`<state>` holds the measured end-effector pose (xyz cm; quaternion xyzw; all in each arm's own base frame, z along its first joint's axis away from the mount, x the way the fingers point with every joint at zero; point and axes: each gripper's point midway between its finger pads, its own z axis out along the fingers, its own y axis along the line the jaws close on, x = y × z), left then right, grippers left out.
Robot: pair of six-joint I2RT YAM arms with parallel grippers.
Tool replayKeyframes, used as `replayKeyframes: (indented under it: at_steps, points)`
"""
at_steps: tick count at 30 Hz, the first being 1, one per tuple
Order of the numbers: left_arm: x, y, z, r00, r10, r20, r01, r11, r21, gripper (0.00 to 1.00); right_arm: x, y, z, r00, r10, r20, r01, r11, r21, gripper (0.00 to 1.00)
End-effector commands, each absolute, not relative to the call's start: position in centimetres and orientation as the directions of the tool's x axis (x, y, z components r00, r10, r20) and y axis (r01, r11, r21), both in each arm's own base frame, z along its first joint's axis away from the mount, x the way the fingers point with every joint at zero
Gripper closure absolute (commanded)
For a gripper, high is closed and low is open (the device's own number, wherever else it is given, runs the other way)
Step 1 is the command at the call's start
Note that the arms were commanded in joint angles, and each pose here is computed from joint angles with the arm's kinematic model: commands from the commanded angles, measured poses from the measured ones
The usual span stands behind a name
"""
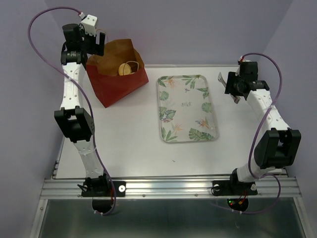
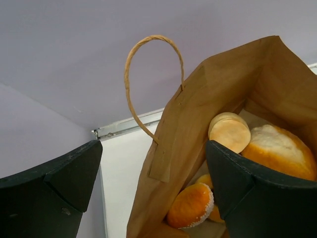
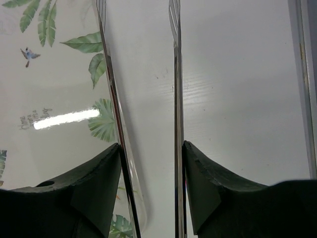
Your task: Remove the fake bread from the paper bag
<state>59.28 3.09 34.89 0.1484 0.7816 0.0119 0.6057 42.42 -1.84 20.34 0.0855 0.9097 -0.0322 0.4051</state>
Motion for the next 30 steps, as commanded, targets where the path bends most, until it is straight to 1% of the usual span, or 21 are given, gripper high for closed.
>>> replayKeyframes:
  at_steps: [1, 3, 5, 7, 11, 14, 18, 20, 23, 24, 26, 27, 28, 29, 30]
  points:
    - [58.9, 3.8, 38.5, -0.137, 0.291, -0.947, 0.159, 0.950, 0.269, 0.03, 42.6, -1.4, 22.9, -0.589, 0.129, -0.798, 0.175, 0.984, 0.030, 0.43]
    - [59.0, 3.9, 37.2, -0.157, 0.303, -0.940, 0.169, 0.946, 0.277, 0.03, 42.3, -1.5, 22.3, -0.599, 0.129, -0.790, 0.180, 0.983, 0.024, 0.43]
    - [58.9, 2.9, 35.7, -0.176, 0.302, -0.937, 0.229, 0.938, 0.260, 0.03, 42.1, -1.9, 21.9, -0.606, 0.121, -0.786, 0.190, 0.982, 0.005, 0.42]
    - [58.9, 2.8, 34.7, -0.194, 0.302, -0.933, 0.247, 0.936, 0.251, 0.03, 42.0, -2.0, 21.7, -0.609, 0.119, -0.784, 0.192, 0.981, 0.000, 0.42]
    - [59.9, 4.2, 32.1, -0.262, 0.289, -0.921, 0.209, 0.948, 0.238, 0.03, 41.9, -2.0, 21.9, -0.606, 0.116, -0.787, 0.192, 0.981, -0.003, 0.42]
    - [60.2, 4.8, 31.4, -0.277, 0.301, -0.912, 0.208, 0.946, 0.249, 0.05, 42.0, -2.1, 22.2, -0.602, 0.113, -0.791, 0.192, 0.981, -0.006, 0.42]
    - [60.5, 4.7, 29.9, -0.294, 0.319, -0.901, 0.227, 0.939, 0.258, 0.12, 41.9, -2.0, 22.2, -0.603, 0.109, -0.791, 0.187, 0.982, -0.008, 0.42]
    - [60.7, 5.0, 28.9, -0.313, 0.324, -0.893, 0.227, 0.938, 0.261, 0.12, 41.9, -2.0, 22.2, -0.602, 0.112, -0.791, 0.189, 0.982, -0.005, 0.41]
    - [60.8, 5.3, 27.9, -0.332, 0.333, -0.883, 0.228, 0.936, 0.267, 0.18, 41.8, -2.1, 22.3, -0.598, 0.112, -0.793, 0.190, 0.982, -0.005, 0.41]
    - [60.7, 5.3, 27.8, -0.333, 0.334, -0.882, 0.232, 0.936, 0.266, 0.29, 41.8, -2.1, 22.4, -0.598, 0.109, -0.794, 0.190, 0.982, -0.008, 0.42]
    - [60.3, 4.5, 28.2, -0.318, 0.334, -0.887, 0.268, 0.929, 0.254, 0.46, 41.6, -2.1, 22.6, -0.595, 0.109, -0.796, 0.191, 0.982, -0.009, 0.42]
    - [59.7, 4.0, 28.5, -0.311, 0.338, -0.888, 0.293, 0.923, 0.248, 0.62, 41.7, -2.1, 22.6, -0.594, 0.109, -0.797, 0.188, 0.982, -0.007, 0.43]
    - [59.3, 3.5, 28.5, -0.308, 0.338, -0.890, 0.317, 0.918, 0.239, 0.72, 41.6, -2.0, 22.7, -0.592, 0.109, -0.799, 0.185, 0.983, -0.003, 0.43]
    - [58.8, 3.0, 28.6, -0.303, 0.335, -0.892, 0.339, 0.913, 0.227, 0.84, 41.6, -1.9, 23.0, -0.588, 0.109, -0.802, 0.181, 0.983, 0.001, 0.43]
    - [58.0, 2.3, 27.1, -0.325, 0.329, -0.887, 0.371, 0.907, 0.200, 1.00, 41.6, -1.7, 23.0, -0.588, 0.109, -0.801, 0.173, 0.985, 0.007, 0.43]
